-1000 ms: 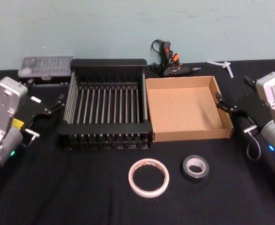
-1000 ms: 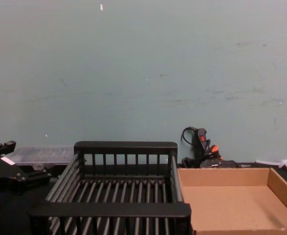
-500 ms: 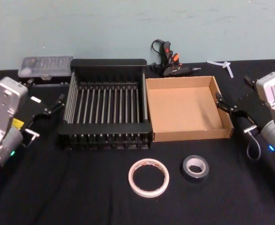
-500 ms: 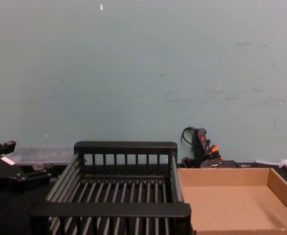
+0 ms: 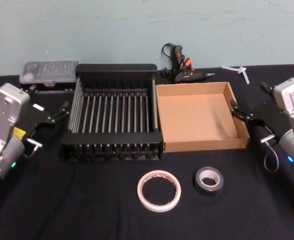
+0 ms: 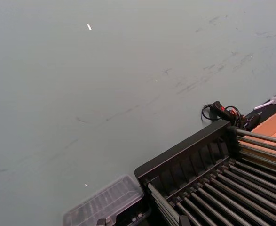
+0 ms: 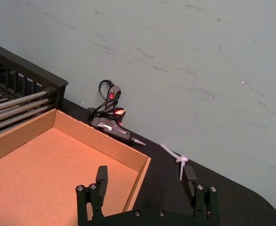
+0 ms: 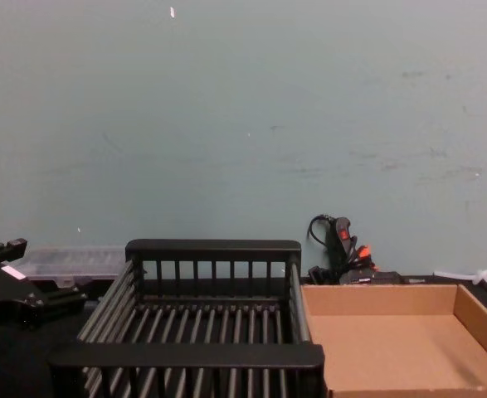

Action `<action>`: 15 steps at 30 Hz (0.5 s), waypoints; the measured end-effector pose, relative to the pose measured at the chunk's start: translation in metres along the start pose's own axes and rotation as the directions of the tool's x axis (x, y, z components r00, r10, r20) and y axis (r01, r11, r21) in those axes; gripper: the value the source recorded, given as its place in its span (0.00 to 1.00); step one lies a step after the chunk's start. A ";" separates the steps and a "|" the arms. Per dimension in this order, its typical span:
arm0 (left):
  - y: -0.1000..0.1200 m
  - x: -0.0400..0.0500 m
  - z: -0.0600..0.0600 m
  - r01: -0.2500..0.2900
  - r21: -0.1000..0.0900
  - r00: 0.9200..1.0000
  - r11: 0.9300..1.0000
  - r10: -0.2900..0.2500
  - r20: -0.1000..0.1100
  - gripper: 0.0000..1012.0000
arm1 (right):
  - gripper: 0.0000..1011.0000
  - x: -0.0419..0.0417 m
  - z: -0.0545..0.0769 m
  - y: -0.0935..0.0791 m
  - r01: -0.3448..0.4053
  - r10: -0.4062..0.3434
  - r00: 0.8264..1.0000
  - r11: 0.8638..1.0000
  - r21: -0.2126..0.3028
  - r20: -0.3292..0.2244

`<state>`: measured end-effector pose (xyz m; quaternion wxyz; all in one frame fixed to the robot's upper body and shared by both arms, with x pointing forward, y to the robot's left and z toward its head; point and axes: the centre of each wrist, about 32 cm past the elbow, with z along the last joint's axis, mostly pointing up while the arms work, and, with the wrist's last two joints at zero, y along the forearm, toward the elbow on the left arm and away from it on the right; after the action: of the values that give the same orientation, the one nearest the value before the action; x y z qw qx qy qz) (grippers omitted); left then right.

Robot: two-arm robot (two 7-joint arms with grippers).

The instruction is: Pick up the white tape and place it into the black box , Pick up the silver tape and place it into the brown box.

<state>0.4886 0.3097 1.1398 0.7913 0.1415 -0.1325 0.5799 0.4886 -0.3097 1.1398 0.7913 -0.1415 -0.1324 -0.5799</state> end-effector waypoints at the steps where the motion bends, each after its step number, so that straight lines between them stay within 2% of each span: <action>1: 0.000 0.0000 0.000 0.000 0.000 1.000 1.000 0.000 0.000 0.99 | 0.99 0.0000 0.000 0.000 0.000 0.000 1.000 1.000 0.000 0.000; 15: 0.000 0.0000 0.000 0.000 0.000 1.000 1.000 0.000 0.000 0.99 | 0.99 0.0000 0.000 0.000 0.000 0.000 1.000 1.000 0.000 0.000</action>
<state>0.4886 0.3097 1.1398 0.7913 0.1415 -0.1325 0.5799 0.4886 -0.3097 1.1398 0.7913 -0.1415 -0.1324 -0.5799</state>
